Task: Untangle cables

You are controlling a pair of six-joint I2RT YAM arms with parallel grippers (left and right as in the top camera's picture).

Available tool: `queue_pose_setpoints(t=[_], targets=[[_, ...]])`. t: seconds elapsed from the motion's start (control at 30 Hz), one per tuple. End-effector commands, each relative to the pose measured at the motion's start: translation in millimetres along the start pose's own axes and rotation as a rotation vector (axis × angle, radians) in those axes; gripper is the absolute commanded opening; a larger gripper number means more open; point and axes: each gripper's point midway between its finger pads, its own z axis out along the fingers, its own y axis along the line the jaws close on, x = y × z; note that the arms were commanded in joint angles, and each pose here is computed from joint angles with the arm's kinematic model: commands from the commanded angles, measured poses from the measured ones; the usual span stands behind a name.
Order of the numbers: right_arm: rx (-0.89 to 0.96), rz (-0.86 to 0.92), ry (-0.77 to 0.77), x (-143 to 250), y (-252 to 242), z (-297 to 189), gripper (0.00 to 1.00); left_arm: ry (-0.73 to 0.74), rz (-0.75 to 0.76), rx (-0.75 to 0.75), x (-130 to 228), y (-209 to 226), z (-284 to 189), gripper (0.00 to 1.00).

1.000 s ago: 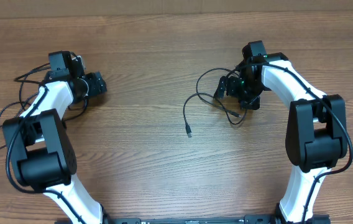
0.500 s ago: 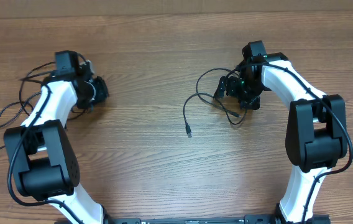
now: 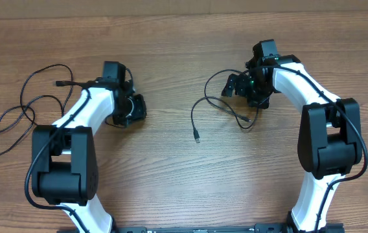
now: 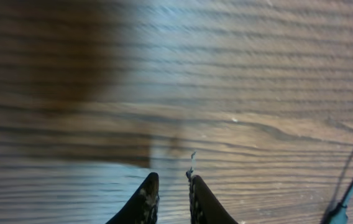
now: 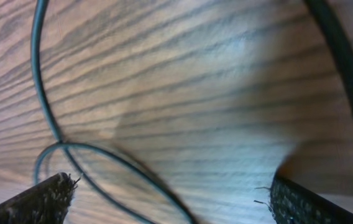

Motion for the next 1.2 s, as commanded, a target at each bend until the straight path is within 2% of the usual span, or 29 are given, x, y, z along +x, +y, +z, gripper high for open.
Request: queue_pose_setpoints(t=[0.0, 0.07, 0.13, 0.27, 0.5, 0.6, 0.83, 0.9, 0.93, 1.03, 1.17], targets=[[-0.140, 0.092, 0.074, 12.8, 23.8, -3.4, 1.00, 0.022, 0.002, 0.011, 10.2, -12.4, 4.1, 0.19], [-0.208, 0.141, 0.177, 33.8, 36.1, -7.2, 1.00, 0.032, 0.025, 0.004, 16.4, -18.2, 7.6, 0.20], [-0.191, 0.164, 0.224, 45.6, 33.6, -8.2, 1.00, 0.036, 0.041, -0.002, 20.4, -21.5, 10.8, 0.21], [-0.057, 0.117, 0.188, 43.9, 8.7, -4.5, 1.00, 0.038, 0.075, -0.008, 28.5, -28.1, 19.0, 0.21], [0.223, 0.121, 0.078, 24.4, -52.8, -11.4, 1.00, 0.027, 0.090, -0.020, 32.3, -29.6, 26.3, 0.23], [0.236, 0.151, 0.094, 23.9, -60.6, -21.4, 1.00, 0.025, 0.090, -0.019, 31.6, -29.5, 26.3, 0.23], [0.184, 0.165, -0.040, -28.3, -58.9, -67.7, 0.99, 0.021, 0.089, -0.026, 30.9, -28.3, 26.2, 0.25], [0.114, 0.143, -0.048, -35.1, -45.9, -74.1, 0.67, 0.018, 0.091, -0.025, 30.2, -28.6, 26.3, 0.25], [0.066, 0.125, -0.048, -37.6, -36.1, -76.7, 0.48, 0.017, 0.090, -0.026, 30.0, -28.5, 26.3, 0.25], [-0.018, 0.095, -0.064, -45.0, -18.8, -81.0, 0.05, 0.015, 0.091, -0.027, 29.4, -28.4, 26.2, 0.25], [-0.036, 0.069, -0.080, -47.7, -9.7, -76.4, 0.04, 0.015, 0.091, -0.027, 29.6, -28.3, 26.3, 0.25]])
